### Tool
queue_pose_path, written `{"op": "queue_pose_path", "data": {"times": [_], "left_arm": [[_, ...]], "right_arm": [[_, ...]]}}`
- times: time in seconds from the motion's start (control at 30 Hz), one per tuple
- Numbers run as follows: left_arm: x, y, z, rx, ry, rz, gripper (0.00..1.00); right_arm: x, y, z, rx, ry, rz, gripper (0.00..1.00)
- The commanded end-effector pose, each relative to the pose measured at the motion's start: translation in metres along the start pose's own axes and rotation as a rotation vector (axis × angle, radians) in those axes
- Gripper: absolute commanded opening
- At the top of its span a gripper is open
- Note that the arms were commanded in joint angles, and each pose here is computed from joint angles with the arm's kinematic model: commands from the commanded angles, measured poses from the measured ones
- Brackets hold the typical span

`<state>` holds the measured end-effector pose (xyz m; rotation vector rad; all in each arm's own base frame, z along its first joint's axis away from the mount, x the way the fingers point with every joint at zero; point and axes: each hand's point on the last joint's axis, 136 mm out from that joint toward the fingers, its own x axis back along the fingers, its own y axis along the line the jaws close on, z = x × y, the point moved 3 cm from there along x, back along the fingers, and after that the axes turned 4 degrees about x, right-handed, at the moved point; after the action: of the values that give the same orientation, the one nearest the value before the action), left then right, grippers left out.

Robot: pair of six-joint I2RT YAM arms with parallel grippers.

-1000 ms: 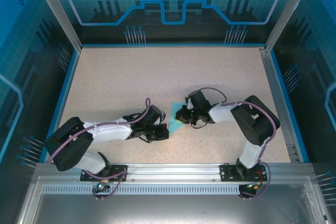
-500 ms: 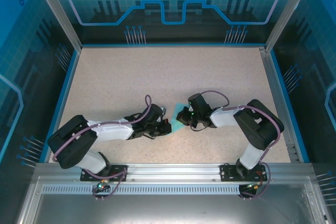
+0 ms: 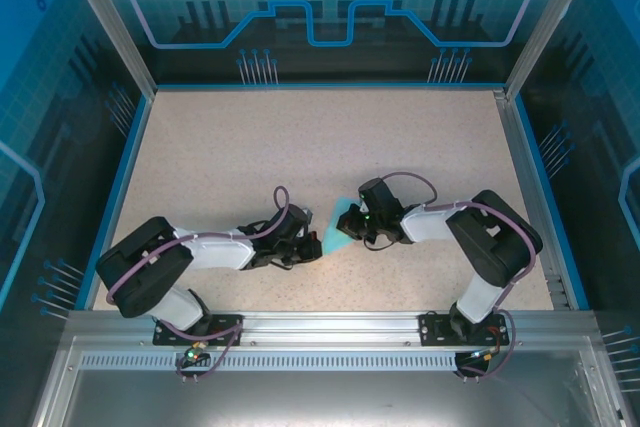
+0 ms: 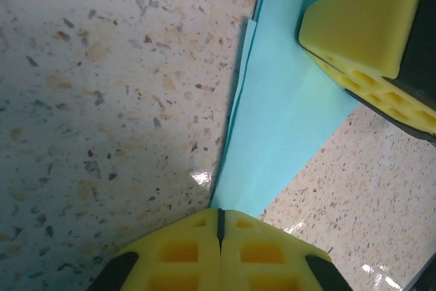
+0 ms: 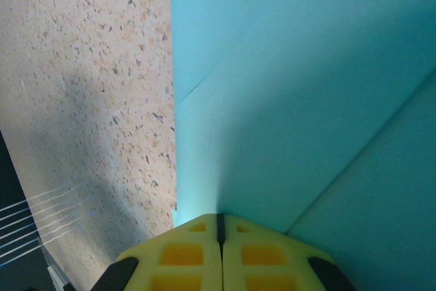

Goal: Fold a paper plane with a square sheet of paper (pick it up from the middle)
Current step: Fourth fold the wing at the center of the table.

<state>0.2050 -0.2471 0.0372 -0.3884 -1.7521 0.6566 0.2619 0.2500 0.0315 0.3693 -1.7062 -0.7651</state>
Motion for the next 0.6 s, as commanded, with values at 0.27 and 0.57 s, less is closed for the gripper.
{"op": "queue_pose_path", "data": {"times": [0.27, 0.57], "left_arm": [[-0.004, 0.029, 0.019, 0.042, 0.069, -0.093, 0.00], [-0.003, 0.030, 0.020, 0.036, 0.080, -0.106, 0.00]], "right_arm": [[0.022, 0.017, 0.019, 0.260, 0.061, 0.027, 0.07], [0.002, 0.029, 0.049, 0.319, 0.160, -0.014, 0.06]]}}
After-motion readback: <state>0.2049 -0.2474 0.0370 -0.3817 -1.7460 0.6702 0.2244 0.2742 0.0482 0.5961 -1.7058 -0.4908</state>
